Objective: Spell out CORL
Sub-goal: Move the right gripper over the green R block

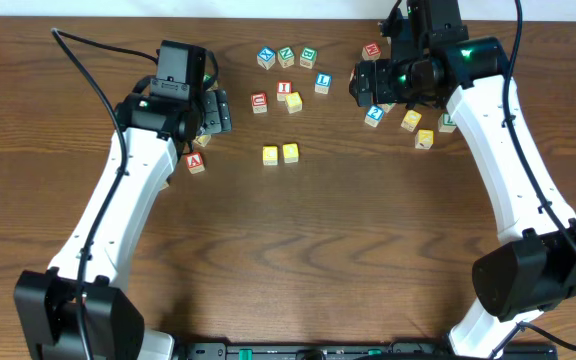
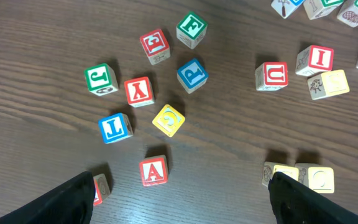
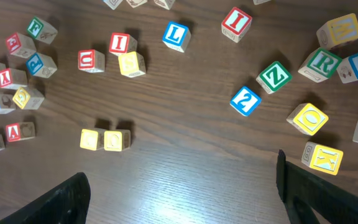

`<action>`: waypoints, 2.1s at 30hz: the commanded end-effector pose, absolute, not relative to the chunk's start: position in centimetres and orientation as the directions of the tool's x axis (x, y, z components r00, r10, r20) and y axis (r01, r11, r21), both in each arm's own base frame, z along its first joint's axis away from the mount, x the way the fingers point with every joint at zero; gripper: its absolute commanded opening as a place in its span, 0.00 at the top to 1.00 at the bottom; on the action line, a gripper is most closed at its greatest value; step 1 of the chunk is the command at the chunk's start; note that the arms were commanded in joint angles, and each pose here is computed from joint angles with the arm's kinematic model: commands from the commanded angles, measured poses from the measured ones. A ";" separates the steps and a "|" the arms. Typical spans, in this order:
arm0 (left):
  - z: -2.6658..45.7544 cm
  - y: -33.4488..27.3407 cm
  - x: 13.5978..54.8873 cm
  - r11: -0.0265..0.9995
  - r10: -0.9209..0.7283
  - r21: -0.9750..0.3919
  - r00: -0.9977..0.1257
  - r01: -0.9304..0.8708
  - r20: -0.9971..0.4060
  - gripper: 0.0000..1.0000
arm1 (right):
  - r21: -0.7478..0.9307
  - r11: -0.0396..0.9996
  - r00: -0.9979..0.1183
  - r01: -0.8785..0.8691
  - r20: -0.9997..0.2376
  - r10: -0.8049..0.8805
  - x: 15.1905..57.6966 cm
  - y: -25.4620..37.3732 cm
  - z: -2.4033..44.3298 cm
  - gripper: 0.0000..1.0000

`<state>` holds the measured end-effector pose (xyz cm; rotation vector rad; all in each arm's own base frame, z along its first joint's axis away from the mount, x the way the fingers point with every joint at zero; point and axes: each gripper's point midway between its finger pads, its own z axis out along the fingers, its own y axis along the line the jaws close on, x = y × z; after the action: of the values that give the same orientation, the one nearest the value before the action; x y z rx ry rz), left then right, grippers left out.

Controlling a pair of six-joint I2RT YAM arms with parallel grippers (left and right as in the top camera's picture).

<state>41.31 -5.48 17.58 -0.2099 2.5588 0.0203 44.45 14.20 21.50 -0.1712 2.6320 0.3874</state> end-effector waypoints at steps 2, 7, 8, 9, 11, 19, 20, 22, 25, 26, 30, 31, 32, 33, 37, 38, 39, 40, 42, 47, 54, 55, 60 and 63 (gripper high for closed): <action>17.7 -5.5 42.5 0.987 -0.144 -0.028 -0.817 -0.155 -0.558 0.12 | 0.241 0.956 -0.890 -0.165 -0.455 -0.038 44.6 14.2 20.8 0.09; 17.8 -5.5 42.6 0.987 -0.146 -0.031 -0.813 -0.156 -0.563 0.12 | 0.202 0.978 -0.897 -0.054 -0.441 0.042 44.8 12.6 20.5 0.09; 17.8 -5.5 42.6 0.987 -0.146 -0.031 -0.814 -0.156 -0.563 0.12 | 0.194 0.980 -0.897 -0.047 -0.441 0.045 44.8 12.4 20.4 0.09; 17.8 -5.5 42.5 0.987 -0.146 -0.030 -0.814 -0.156 -0.562 0.12 | 0.186 0.982 -0.896 -0.038 -0.440 0.049 44.8 12.0 20.4 0.09; 17.6 -5.5 42.5 0.985 -0.158 -0.036 -0.815 -0.166 -0.557 0.12 | 0.168 0.986 -0.896 -0.013 -0.439 0.063 44.9 11.0 20.3 0.09; 16.7 -5.4 42.0 0.980 -0.190 -0.046 -0.821 -0.196 -0.538 0.12 | 0.118 0.986 -0.892 0.117 -0.425 0.156 45.2 6.3 19.9 0.07; 16.7 -5.4 42.0 0.980 -0.190 -0.047 -0.821 -0.196 -0.538 0.12 | 0.117 0.985 -0.891 0.129 -0.423 0.167 45.2 5.8 19.9 0.07; 16.7 -5.4 42.0 0.980 -0.190 -0.047 -0.821 -0.196 -0.538 0.12 | 0.118 0.981 -0.887 0.155 -0.420 0.191 45.3 4.6 19.9 0.05; 16.7 -5.4 42.0 0.980 -0.190 -0.046 -0.821 -0.196 -0.538 0.12 | 0.117 0.975 -0.882 0.187 -0.417 0.219 45.3 3.1 19.9 0.03; 16.7 -5.4 42.0 0.980 -0.190 -0.047 -0.821 -0.195 -0.538 0.12 | 0.116 0.974 -0.880 0.196 -0.417 0.227 45.4 2.6 19.9 0.03; 16.7 -5.4 42.0 0.980 -0.190 -0.046 -0.821 -0.196 -0.538 0.12 | 0.102 0.974 -0.878 0.203 -0.422 0.227 45.4 1.1 19.9 0.02; 16.7 -5.4 42.0 0.980 -0.190 -0.046 -0.821 -0.196 -0.538 0.12 | 0.097 0.975 -0.878 0.201 -0.423 0.223 45.4 0.8 19.9 0.02; 16.7 -5.4 42.0 0.980 -0.190 -0.046 -0.821 -0.196 -0.538 0.12 | 0.092 0.976 -0.879 0.199 -0.424 0.219 45.4 0.4 19.9 0.02; 16.6 -5.4 42.0 0.980 -0.190 -0.046 -0.822 -0.196 -0.537 0.12 | 0.088 0.977 -0.879 0.196 -0.426 0.215 45.5 0.1 19.9 0.02; 16.6 -5.4 42.0 0.980 -0.190 -0.046 -0.822 -0.196 -0.537 0.12 | 0.055 0.988 -0.889 0.147 -0.431 0.156 45.5 -0.8 19.9 0.02; 16.6 -5.4 42.0 0.980 -0.190 -0.046 -0.822 -0.196 -0.537 0.12 | 0.049 0.989 -0.889 0.137 -0.434 0.144 45.5 -0.9 19.9 0.02; 16.6 -5.4 42.0 0.980 -0.190 -0.046 -0.822 -0.196 -0.537 0.12 | 0.049 0.990 -0.887 0.135 -0.439 0.143 45.6 -0.9 20.0 0.02; 16.6 -5.4 42.0 0.980 -0.189 -0.046 -0.822 -0.196 -0.537 0.12 | 0.053 0.989 -0.884 0.137 -0.445 0.146 45.9 -0.9 19.9 0.02; 16.6 -5.4 42.0 0.980 -0.190 -0.046 -0.822 -0.196 -0.537 0.12 | 0.109 0.982 -0.869 0.154 -0.458 0.187 46.8 -0.2 19.8 0.05; 16.6 -5.4 42.0 0.980 -0.190 -0.046 -0.821 -0.196 -0.538 0.12 | 0.180 0.963 -0.858 0.199 -0.442 0.260 49.0 1.3 17.3 0.12; 16.5 -5.4 41.9 0.980 -0.189 -0.044 -0.824 -0.196 -0.534 0.12 | 0.215 0.935 -0.857 0.281 -0.383 0.346 51.4 2.6 11.8 0.25; 16.5 -5.4 41.9 0.980 -0.189 -0.044 -0.824 -0.196 -0.534 0.12 | 0.214 0.936 -0.860 0.278 -0.379 0.342 51.6 2.9 11.2 0.26; 16.5 -5.4 41.9 0.980 -0.189 -0.044 -0.824 -0.196 -0.533 0.12 | 0.171 0.947 -0.878 0.270 -0.360 0.316 51.8 4.5 8.7 0.31; 16.5 -5.4 41.9 0.980 -0.189 -0.044 -0.825 -0.196 -0.533 0.12 | 0.103 0.933 -0.857 0.344 -0.373 0.357 51.7 4.0 7.8 0.31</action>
<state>41.92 -5.61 17.13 -0.2592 2.5490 0.0036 51.75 4.25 8.84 0.4205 2.7098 0.1505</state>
